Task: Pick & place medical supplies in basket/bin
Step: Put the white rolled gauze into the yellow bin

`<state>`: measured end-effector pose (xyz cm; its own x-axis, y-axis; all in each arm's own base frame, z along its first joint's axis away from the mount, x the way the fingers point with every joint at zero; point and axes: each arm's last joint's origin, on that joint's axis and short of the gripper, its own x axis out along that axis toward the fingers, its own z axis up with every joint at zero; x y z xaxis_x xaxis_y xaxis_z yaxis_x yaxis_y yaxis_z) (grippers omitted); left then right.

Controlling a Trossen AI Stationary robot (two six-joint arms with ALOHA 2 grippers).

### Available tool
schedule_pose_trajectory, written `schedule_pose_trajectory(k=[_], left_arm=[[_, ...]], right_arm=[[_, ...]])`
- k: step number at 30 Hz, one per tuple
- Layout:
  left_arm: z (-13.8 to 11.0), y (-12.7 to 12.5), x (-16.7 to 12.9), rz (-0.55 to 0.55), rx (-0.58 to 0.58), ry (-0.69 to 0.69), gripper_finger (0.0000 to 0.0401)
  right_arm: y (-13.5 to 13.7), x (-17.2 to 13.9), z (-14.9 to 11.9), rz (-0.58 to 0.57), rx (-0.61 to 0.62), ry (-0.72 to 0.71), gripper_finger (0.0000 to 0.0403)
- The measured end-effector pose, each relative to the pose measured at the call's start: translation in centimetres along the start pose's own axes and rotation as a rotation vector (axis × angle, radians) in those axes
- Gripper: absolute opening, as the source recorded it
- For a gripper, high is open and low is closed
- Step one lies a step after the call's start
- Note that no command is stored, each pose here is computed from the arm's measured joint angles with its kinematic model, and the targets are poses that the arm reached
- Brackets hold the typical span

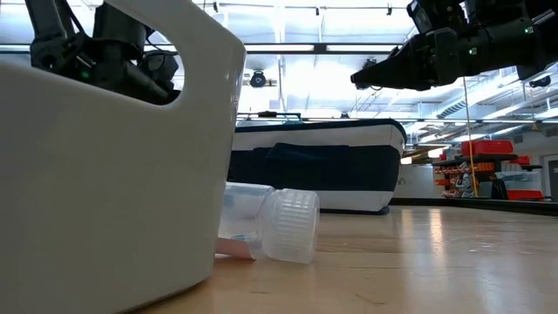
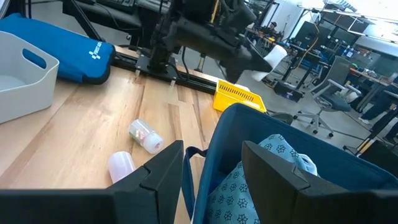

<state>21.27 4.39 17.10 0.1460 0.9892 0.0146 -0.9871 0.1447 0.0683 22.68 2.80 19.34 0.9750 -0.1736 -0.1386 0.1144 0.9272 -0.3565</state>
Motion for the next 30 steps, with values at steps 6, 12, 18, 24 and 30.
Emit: schedule_pose_trajectory(k=[6, 12, 18, 24, 30], left_arm=[[-0.2, 0.7, 1.8, 0.081, -0.03, 0.008, 0.0043], [-1.8, 1.4, 3.0, 0.184, 0.055, 0.061, 0.0043], [-3.4, 2.4, 4.5, 0.201, 0.046, 0.127, 0.0043], [-4.8, 3.6, 5.9, 0.154, -0.008, 0.238, 0.0043], [-5.4, 4.2, 6.7, 0.117, -0.024, 0.312, 0.0043]], right_arm=[[0.0, 0.0, -0.1, 0.003, -0.004, 0.01, 0.0172], [0.0, 0.0, -0.1, 0.004, 0.009, 0.014, 0.0172], [0.1, 0.0, -0.3, 0.009, 0.028, 0.029, 0.0172], [0.1, 0.0, -0.3, 0.01, 0.041, 0.032, 0.0172], [0.1, 0.0, -0.3, 0.01, 0.041, 0.032, 0.0172]])
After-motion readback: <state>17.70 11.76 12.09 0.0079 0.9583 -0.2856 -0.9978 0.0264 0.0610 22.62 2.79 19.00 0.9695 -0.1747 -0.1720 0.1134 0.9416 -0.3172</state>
